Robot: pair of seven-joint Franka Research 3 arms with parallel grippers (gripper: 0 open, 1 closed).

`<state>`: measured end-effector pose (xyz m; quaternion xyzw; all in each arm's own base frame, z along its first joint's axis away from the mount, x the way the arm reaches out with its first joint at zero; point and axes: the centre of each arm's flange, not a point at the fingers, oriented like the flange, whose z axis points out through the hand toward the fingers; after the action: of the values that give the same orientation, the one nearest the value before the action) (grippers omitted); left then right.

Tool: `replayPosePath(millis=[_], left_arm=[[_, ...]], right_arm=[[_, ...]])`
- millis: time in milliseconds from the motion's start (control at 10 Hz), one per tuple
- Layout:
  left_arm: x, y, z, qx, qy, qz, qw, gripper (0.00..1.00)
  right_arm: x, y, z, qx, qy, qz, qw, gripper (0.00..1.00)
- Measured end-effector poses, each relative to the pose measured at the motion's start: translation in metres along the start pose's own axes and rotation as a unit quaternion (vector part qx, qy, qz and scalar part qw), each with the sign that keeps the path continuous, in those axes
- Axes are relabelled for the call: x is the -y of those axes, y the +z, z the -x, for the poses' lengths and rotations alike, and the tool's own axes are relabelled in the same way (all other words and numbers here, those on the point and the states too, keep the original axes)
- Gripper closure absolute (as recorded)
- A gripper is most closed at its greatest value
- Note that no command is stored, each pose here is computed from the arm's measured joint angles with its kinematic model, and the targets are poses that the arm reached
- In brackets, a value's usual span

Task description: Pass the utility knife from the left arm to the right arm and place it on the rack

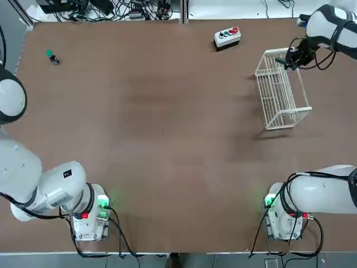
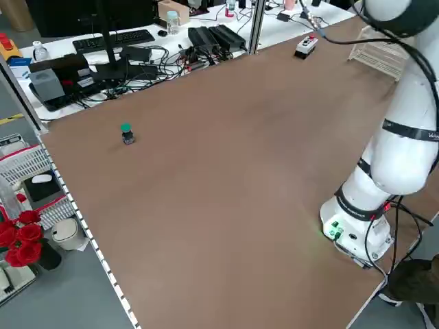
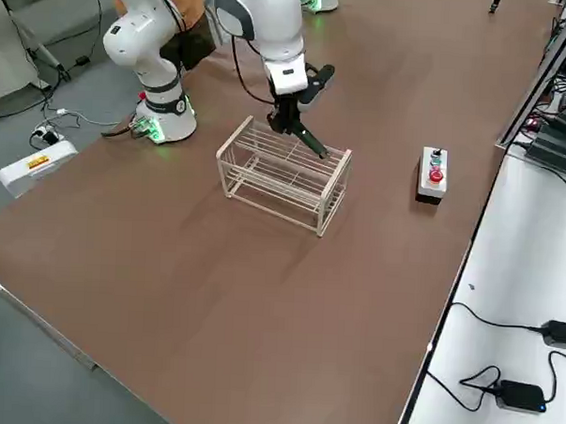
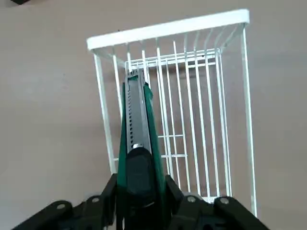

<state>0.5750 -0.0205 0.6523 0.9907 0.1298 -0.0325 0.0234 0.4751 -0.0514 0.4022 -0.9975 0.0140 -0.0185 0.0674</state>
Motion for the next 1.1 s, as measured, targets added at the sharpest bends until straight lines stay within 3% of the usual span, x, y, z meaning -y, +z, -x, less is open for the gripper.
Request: replayPosePath(millis=[400, 1100], left_arm=[[-0.031, -0.029, 0.042, -0.023, 0.054, -0.012, 0.998, 0.0], [-0.034, -0.026, 0.044, -0.018, 0.074, -0.018, 0.997, 0.0]], right_arm=[[0.004, 0.011, 0.004, 0.002, -0.004, 0.001, 1.0, 0.59], [0.008, 0.037, 0.01, 0.002, -0.008, 0.006, 1.0, 0.57]])
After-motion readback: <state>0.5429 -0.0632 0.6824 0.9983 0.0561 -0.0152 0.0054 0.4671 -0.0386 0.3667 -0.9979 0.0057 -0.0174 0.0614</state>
